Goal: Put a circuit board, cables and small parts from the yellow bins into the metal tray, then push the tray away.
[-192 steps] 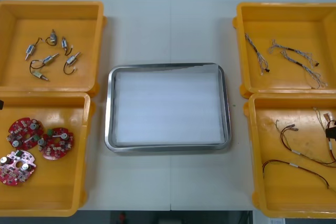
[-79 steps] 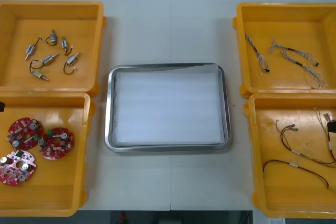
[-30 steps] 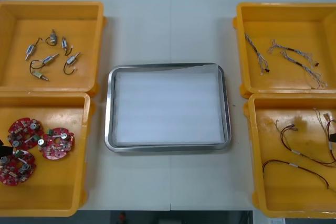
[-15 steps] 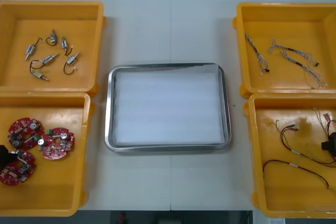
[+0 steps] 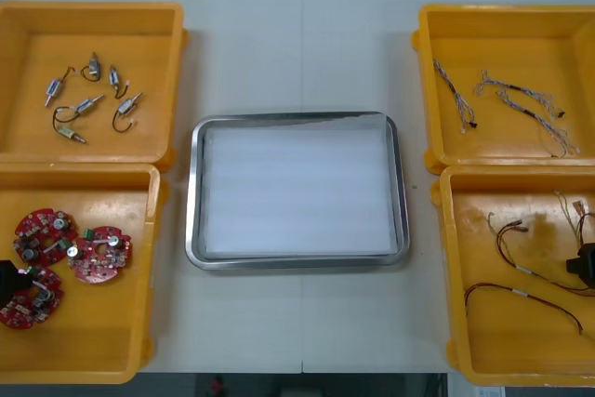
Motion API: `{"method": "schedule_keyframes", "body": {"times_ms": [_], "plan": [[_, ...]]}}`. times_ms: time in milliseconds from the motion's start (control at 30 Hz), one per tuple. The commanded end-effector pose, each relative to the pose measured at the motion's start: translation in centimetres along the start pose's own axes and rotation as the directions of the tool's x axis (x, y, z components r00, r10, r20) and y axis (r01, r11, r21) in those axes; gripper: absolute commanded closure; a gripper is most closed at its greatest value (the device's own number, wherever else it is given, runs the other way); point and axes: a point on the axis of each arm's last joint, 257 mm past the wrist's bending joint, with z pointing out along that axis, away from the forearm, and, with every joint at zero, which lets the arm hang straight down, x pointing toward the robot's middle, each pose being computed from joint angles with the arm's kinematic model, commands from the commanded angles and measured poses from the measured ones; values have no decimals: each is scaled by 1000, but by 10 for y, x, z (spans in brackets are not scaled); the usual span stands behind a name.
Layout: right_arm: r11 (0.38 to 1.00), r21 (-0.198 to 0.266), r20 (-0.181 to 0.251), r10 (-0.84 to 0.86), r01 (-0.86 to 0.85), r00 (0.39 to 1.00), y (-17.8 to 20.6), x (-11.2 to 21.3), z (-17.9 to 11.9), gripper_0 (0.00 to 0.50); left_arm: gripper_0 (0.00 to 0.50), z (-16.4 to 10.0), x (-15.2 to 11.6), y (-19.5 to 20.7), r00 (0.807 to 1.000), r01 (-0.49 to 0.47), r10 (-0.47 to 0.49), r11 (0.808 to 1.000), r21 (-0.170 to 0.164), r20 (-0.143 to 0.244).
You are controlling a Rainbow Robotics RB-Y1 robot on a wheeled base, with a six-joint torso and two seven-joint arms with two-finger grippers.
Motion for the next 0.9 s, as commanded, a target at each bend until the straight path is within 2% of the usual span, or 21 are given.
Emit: {"method": "schedule_keyframes", "body": {"times_ms": [33, 67, 100, 133, 167, 533, 733, 767, 800, 833, 900], "plan": [[998, 24, -9, -54, 54, 999, -9, 8, 0, 0, 0, -4, 14, 15, 991, -132, 130, 991, -35, -36], [998, 23, -6, -52, 53, 999, -8, 8, 0, 0, 72, -3, 14, 15, 991, -132, 131, 991, -34, -38], [998, 22, -8, -53, 54, 999, -7, 8, 1, 0, 165, -4, 14, 16, 991, -133, 131, 990, -36, -37], [998, 22, -7, -53, 54, 999, -7, 8, 1, 0, 431, -4, 14, 16, 990, -136, 134, 990, -36, -37], [998, 20, -9, -52, 52, 999, -7, 10, 1, 0, 500, -4, 14, 15, 990, -136, 135, 990, -35, -37], [998, 17, -5, -52, 52, 999, -5, 19, 7, 0, 500, -8, 6, 15, 988, -150, 149, 988, -35, -34], [999, 11, 0, -51, 51, 999, -4, 17, 6, 0, 500, -26, -5, 12, 986, -159, 157, 987, -38, -50], [999, 9, 0, -51, 51, 999, -3, 18, 7, 162, 500, -32, -10, 11, 985, -168, 166, 985, -39, -53], [999, 7, 0, -49, 49, 999, -3, 18, 7, 431, 500, -37, -14, 10, 984, -170, 168, 985, -40, -54], [999, 6, 1, -47, 47, 999, -2, 18, 7, 500, 500, -40, -17, 10, 984, -170, 168, 984, -41, -52], [999, 0, 3, -45, 45, 999, -1, 17, 7, 500, 500, -49, -27, 5, 983, -178, 175, 983, -41, -51]]}}
